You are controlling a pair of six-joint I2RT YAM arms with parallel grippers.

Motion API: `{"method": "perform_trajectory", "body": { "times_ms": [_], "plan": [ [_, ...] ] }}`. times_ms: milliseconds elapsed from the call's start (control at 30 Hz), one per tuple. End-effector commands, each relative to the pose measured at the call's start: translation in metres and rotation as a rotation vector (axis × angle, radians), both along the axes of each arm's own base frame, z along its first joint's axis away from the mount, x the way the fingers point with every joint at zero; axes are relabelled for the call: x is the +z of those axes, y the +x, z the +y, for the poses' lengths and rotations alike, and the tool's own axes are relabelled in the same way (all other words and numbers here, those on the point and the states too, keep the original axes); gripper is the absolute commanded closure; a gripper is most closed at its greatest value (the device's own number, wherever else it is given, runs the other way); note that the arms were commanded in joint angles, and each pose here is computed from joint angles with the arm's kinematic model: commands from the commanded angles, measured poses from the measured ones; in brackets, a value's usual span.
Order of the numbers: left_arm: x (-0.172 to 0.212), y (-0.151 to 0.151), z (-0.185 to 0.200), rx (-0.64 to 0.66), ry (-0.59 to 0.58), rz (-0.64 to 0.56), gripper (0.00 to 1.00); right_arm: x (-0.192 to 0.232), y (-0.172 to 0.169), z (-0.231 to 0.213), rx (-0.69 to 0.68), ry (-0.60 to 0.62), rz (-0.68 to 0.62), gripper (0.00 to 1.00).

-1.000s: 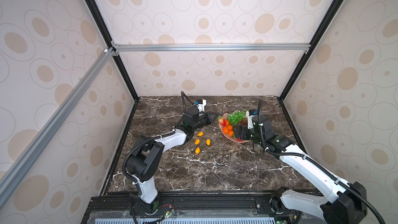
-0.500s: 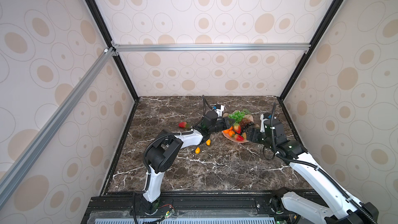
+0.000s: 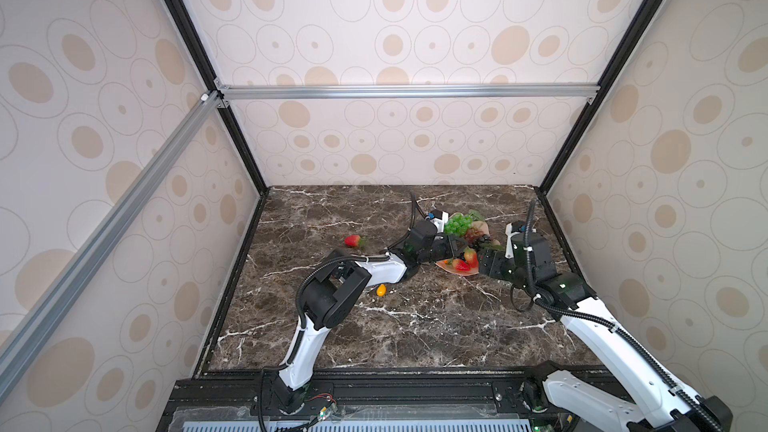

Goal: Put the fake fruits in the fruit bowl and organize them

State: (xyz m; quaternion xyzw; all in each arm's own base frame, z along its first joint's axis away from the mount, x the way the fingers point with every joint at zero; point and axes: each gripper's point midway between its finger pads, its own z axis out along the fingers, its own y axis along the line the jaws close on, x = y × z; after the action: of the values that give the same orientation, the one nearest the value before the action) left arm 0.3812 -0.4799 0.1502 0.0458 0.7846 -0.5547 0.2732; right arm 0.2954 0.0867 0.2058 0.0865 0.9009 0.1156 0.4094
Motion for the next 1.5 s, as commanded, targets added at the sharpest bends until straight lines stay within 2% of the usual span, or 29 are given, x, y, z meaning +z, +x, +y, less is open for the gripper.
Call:
{"method": "perform_trajectory", "body": {
  "times_ms": [0, 533, 800, 1467],
  "plan": [
    [0.006, 0.001, -0.013, -0.003, -0.015, -0.001, 1.00, -0.005, -0.005, -0.005, -0.019, -0.003, 0.015, 0.17],
    [-0.022, 0.003, -0.017, 0.010, 0.038, 0.028, 1.00, -0.006, -0.006, -0.004, -0.012, 0.003, 0.023, 0.17],
    [-0.026, 0.003, -0.015, 0.012, 0.058, 0.029, 0.80, -0.006, -0.005, -0.004, -0.010, 0.004, 0.026, 0.17],
    [-0.021, -0.005, 0.002, 0.018, 0.140, -0.021, 0.64, -0.011, 0.000, -0.005, -0.014, -0.025, 0.041, 0.17]
  ]
}}
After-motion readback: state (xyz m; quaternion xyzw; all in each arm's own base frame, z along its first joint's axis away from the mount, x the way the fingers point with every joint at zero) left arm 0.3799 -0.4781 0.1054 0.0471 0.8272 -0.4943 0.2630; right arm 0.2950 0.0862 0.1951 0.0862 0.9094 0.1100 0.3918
